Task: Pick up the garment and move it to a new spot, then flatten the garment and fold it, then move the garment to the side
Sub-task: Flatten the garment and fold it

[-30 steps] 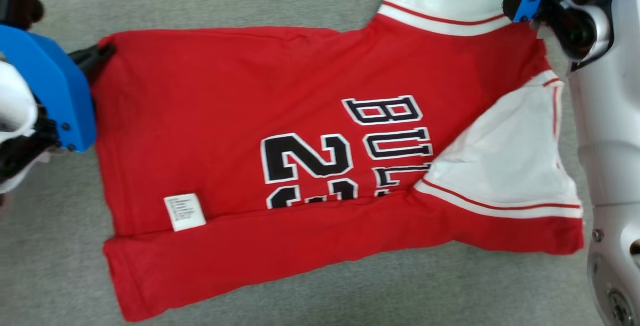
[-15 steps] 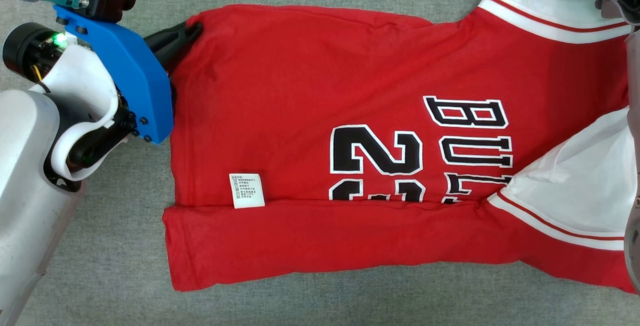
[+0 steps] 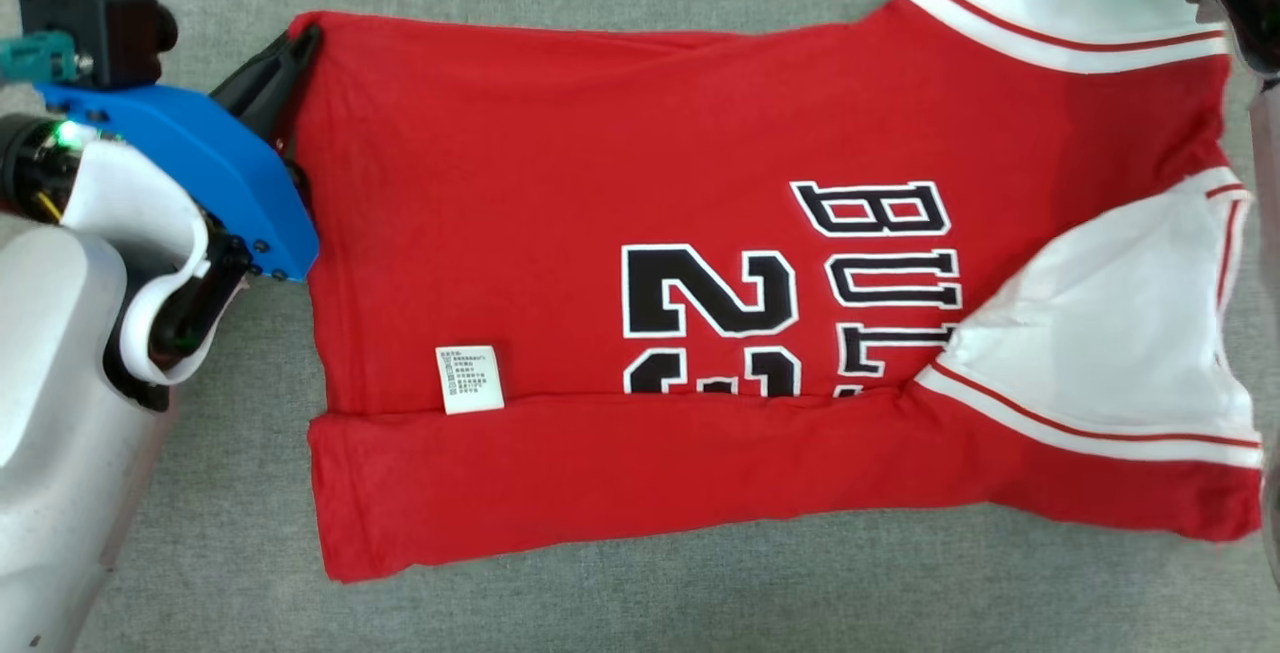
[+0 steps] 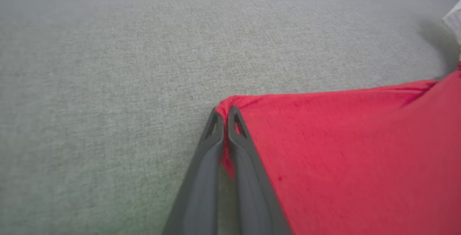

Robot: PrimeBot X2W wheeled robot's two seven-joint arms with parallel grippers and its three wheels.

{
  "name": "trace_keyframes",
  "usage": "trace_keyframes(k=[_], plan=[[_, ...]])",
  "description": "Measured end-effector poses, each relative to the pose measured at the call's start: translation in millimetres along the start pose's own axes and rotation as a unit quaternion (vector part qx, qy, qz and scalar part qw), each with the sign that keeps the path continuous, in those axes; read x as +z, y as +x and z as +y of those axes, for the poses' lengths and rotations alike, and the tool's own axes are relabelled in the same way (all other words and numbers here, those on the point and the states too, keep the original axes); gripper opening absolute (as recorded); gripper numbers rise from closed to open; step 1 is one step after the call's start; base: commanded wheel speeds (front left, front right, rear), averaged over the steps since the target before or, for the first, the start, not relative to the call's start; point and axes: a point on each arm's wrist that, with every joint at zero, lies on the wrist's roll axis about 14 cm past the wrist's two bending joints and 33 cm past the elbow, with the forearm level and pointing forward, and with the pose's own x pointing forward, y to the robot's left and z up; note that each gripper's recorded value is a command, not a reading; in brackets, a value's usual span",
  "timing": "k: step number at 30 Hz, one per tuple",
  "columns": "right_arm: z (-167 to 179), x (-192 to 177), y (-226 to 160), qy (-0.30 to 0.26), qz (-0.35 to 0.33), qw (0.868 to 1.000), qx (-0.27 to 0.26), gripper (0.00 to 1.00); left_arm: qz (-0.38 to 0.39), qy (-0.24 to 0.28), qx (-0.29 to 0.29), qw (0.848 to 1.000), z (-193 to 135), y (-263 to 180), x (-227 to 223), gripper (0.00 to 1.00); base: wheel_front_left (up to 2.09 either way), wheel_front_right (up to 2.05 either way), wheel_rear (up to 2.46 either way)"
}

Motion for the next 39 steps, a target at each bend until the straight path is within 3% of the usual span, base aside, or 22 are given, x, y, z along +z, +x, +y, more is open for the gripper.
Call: trace_keyframes(k=[7,14,20,39], plan=[[-15,26,-29,0.017,-0.059,0.998,-0.006,0.0,-0.057,-0.021,0.0,0.998,-10,-13,9,0.0,0.0,0.0,0.0],[-10,29,-61,0.042,-0.076,0.996,0.013,0.0,-0.13,-0.051,-0.004,0.99,-27,-38,19,0.0,0.0,0.0,0.0],[-21,4,-94,0.01,-0.054,0.998,0.009,0.0,-0.148,-0.053,-0.009,0.988,-40,-62,3,0.0,0.0,0.0,0.0],[-24,-100,-197,0.083,-0.001,0.996,0.012,0.0,-0.131,-0.05,0.011,0.99,-57,-97,-50,0.0,0.0,0.0,0.0]])
